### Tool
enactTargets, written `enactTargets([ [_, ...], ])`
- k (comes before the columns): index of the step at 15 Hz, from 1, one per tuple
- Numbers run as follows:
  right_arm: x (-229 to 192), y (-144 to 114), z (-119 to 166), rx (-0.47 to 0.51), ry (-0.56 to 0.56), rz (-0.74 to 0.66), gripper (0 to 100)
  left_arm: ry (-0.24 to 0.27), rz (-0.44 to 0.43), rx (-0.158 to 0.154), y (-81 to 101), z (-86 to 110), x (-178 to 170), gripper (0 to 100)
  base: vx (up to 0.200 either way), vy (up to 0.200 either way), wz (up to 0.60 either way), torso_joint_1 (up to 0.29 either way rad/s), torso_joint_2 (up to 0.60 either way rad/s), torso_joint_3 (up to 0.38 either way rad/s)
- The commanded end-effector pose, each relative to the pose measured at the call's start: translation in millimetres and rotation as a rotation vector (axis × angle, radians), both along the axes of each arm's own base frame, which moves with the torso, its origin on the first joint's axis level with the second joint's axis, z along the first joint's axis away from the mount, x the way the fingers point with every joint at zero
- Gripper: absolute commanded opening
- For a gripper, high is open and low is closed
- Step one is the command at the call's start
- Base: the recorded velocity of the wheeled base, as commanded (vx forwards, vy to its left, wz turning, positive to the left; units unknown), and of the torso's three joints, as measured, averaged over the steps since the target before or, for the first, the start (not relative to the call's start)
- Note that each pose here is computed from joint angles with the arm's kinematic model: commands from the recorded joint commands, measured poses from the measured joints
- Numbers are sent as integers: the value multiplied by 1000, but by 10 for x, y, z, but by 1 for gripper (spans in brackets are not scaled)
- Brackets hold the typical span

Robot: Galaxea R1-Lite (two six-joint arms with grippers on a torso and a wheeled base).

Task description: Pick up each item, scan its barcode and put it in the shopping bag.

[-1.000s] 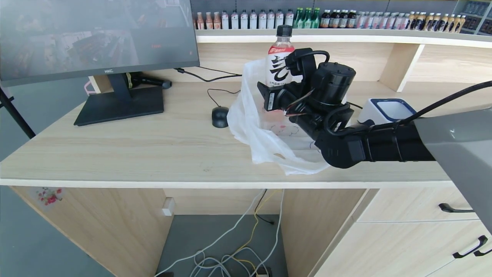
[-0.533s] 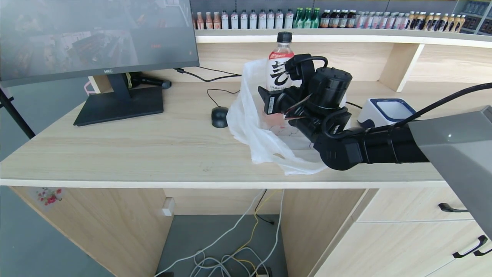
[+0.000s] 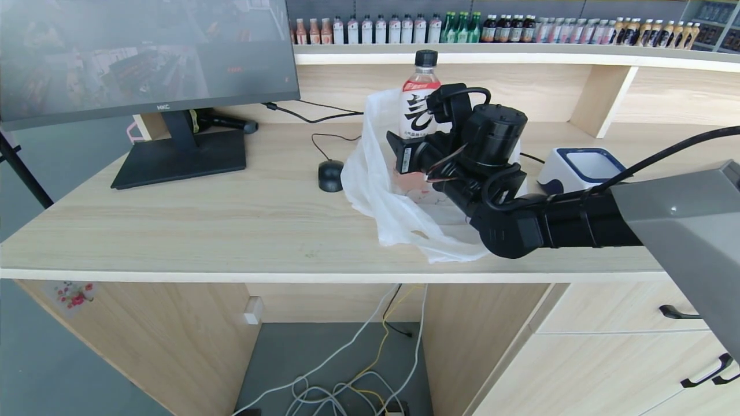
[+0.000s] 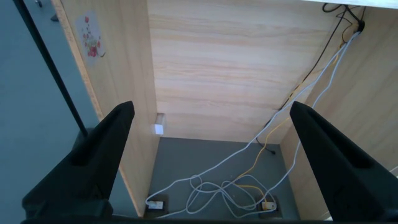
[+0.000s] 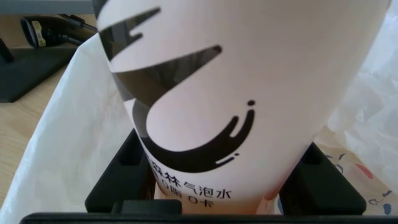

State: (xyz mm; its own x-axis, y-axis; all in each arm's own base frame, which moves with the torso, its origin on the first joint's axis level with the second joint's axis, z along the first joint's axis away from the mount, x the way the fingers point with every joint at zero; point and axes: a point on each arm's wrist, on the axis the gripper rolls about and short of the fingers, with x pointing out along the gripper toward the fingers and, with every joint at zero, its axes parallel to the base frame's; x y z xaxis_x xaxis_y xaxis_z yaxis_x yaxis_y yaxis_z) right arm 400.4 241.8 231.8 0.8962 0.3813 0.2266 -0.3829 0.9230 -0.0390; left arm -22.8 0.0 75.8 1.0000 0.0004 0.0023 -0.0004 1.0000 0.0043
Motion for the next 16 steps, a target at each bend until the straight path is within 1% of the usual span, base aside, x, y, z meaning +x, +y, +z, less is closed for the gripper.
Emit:
enactTargets([
  [1,10,0,-36,-7,11,-1,0,-1,1,0,0,0,0,100,0,0,0,0,0,0],
  [16,-10,39,-47,-16,11,5,0,-1,1,0,0,0,0,100,0,0,0,0,0,0],
])
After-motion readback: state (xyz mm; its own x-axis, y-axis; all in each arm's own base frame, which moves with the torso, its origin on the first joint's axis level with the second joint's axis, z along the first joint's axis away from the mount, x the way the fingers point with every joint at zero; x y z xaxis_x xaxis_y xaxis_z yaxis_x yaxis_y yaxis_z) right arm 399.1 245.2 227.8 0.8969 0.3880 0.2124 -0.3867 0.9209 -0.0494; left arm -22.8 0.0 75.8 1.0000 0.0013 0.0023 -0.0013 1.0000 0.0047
